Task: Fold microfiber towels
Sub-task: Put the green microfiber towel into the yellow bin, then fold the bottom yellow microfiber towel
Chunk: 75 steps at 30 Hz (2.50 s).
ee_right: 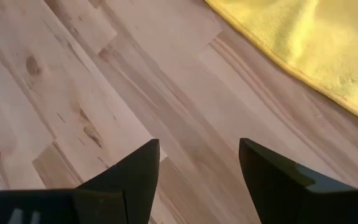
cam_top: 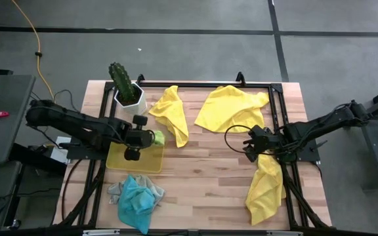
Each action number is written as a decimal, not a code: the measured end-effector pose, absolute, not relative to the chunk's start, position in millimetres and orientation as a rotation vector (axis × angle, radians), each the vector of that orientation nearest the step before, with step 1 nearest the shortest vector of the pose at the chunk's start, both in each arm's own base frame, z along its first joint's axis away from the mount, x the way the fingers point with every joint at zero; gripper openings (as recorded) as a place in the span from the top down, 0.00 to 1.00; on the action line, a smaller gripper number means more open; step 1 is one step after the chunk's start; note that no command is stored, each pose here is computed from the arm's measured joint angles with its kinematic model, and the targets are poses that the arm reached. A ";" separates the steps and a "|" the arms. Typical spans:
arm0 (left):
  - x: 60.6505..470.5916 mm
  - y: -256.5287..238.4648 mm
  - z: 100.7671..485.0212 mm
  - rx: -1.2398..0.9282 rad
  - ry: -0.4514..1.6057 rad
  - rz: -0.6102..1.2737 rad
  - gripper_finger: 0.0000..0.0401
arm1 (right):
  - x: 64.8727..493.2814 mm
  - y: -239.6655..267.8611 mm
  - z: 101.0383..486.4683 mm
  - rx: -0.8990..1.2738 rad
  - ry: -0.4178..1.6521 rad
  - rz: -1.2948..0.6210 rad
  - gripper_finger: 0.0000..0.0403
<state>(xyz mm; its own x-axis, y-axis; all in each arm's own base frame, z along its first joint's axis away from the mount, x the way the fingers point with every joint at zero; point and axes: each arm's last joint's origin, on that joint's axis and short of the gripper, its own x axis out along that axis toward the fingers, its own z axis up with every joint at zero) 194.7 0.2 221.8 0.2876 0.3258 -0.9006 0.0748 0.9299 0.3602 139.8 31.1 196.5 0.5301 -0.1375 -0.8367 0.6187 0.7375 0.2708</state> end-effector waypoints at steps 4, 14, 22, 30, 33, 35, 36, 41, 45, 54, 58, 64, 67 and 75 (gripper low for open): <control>195.6 -1.2 204.7 0.351 1.304 0.175 1.00 | 140.2 31.2 196.7 0.600 0.904 -0.483 0.48; 206.5 -16.6 181.2 0.346 1.298 0.090 1.00 | 140.3 31.3 196.7 0.605 0.903 -0.485 0.48; 214.6 -19.5 159.5 0.305 1.400 0.097 0.97 | 140.0 31.2 196.5 0.595 0.906 -0.483 0.48; 214.5 -21.7 155.6 0.254 1.432 0.026 0.88 | 140.1 31.2 196.6 0.590 0.907 -0.480 0.48; 214.0 -22.6 156.3 0.223 1.435 -0.011 0.84 | 140.1 31.2 196.6 0.589 0.907 -0.480 0.48; 213.2 -22.8 157.4 0.215 1.450 -0.022 0.80 | 140.1 31.2 196.6 0.588 0.907 -0.479 0.48; 213.9 -23.0 159.0 0.213 1.451 -0.025 0.78 | 140.1 31.2 196.6 0.588 0.907 -0.479 0.48; 223.1 -23.6 175.3 0.225 1.426 -0.010 0.66 | 140.1 31.2 196.6 0.587 0.907 -0.479 0.48; 227.2 -23.7 194.2 0.250 1.454 -0.013 0.58 | 140.1 31.2 196.6 0.587 0.907 -0.479 0.48; 204.0 -21.8 217.8 -0.181 1.529 -0.088 0.68 | 140.1 31.2 196.6 0.589 0.907 -0.479 0.48; 193.2 -19.0 206.6 -0.410 1.520 -0.014 0.95 | 140.1 31.1 196.6 0.588 0.907 -0.479 0.48; 195.6 -19.8 181.7 -0.751 1.452 0.095 0.99 | 140.2 31.2 196.6 0.588 0.906 -0.479 0.48; 193.7 -18.5 173.7 -0.813 1.443 0.202 1.00 | 140.2 31.2 196.6 0.588 0.906 -0.479 0.48; 186.6 -17.3 163.4 -0.865 1.462 0.319 1.00 | 140.2 31.2 196.6 0.564 0.911 -0.467 0.48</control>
<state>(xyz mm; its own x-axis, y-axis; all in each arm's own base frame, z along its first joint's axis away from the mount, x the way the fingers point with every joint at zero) 186.6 -17.3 163.4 0.1326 -0.3078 -0.9422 -0.6722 0.6706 -0.3137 140.2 31.2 196.6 0.5333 -0.1385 -0.8345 0.5965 0.7611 0.2549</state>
